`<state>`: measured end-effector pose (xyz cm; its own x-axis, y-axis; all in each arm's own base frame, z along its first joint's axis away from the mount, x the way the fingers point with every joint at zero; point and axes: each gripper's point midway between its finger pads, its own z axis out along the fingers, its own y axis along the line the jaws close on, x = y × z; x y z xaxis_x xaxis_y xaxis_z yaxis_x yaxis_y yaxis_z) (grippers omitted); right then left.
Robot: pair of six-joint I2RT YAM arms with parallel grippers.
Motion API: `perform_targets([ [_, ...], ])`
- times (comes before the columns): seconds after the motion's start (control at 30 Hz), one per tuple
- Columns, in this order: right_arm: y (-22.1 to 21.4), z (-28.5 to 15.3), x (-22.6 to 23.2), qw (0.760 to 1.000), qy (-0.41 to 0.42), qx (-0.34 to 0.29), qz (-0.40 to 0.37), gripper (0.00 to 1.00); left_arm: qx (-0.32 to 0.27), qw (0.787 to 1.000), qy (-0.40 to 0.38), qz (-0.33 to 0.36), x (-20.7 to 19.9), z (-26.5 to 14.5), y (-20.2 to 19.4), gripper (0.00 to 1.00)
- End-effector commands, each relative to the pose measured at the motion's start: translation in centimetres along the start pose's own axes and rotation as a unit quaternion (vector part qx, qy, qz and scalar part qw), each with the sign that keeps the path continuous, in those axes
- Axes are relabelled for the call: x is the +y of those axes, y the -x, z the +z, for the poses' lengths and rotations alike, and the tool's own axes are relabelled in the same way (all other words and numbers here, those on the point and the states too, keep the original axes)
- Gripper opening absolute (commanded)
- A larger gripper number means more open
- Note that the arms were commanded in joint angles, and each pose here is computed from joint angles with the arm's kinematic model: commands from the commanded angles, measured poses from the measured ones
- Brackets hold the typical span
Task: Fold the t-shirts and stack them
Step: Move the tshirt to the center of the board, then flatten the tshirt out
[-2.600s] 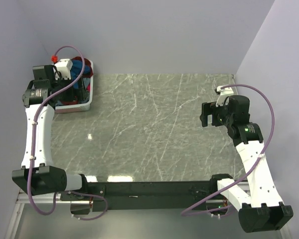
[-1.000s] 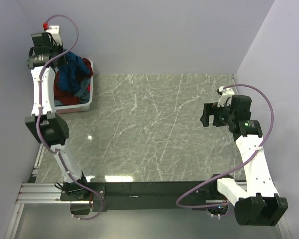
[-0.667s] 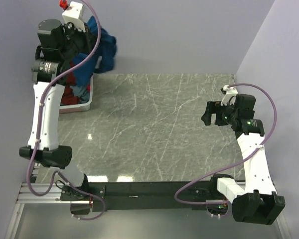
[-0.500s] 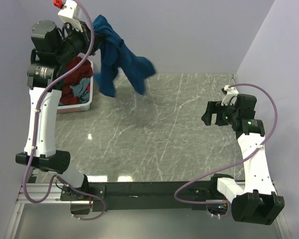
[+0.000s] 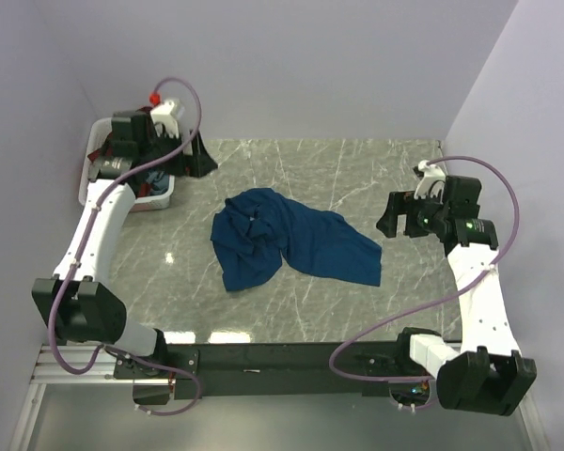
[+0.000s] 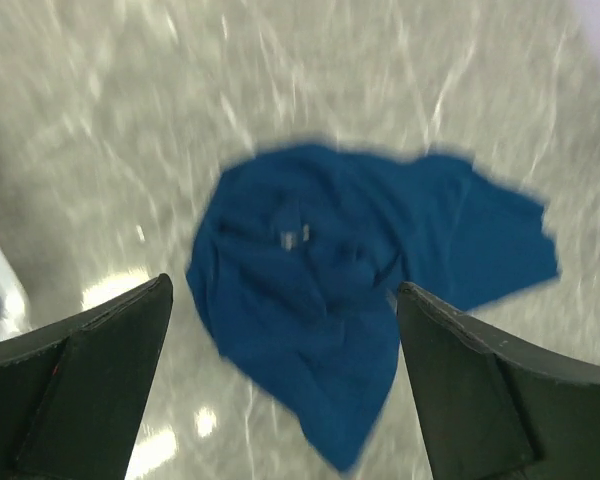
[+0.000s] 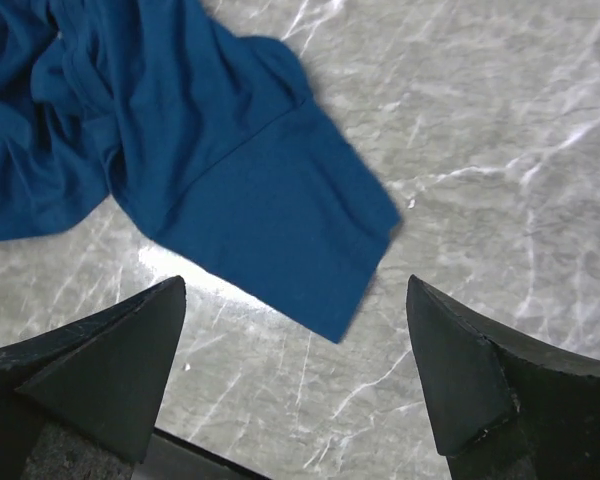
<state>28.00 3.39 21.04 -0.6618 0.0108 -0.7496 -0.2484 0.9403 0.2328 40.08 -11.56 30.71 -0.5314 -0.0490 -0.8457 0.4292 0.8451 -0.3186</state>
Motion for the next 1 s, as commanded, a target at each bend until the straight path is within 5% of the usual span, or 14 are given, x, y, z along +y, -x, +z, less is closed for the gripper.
perform_targets([
  [0.0,0.1,0.4,0.5,0.999,0.027,0.016,-0.018,0.96,-0.006,0.997,-0.043,0.060,-2.0,-1.8,-1.2,0.99],
  [0.23,-5.4,3.3,1.1,0.985,0.025,0.150,-0.081,0.81,0.138,0.985,-0.084,0.055,-1.5,0.6,-12.0,0.79],
  [0.43,-10.2,4.7,0.8,0.960,0.030,0.248,-0.130,0.68,0.229,0.966,-0.085,0.090,-2.9,-0.2,-21.1,0.75],
  [0.97,-15.7,10.1,0.1,0.913,-0.011,0.348,-0.214,0.63,0.283,0.912,-0.057,0.291,-5.0,2.1,-29.8,0.76],
])
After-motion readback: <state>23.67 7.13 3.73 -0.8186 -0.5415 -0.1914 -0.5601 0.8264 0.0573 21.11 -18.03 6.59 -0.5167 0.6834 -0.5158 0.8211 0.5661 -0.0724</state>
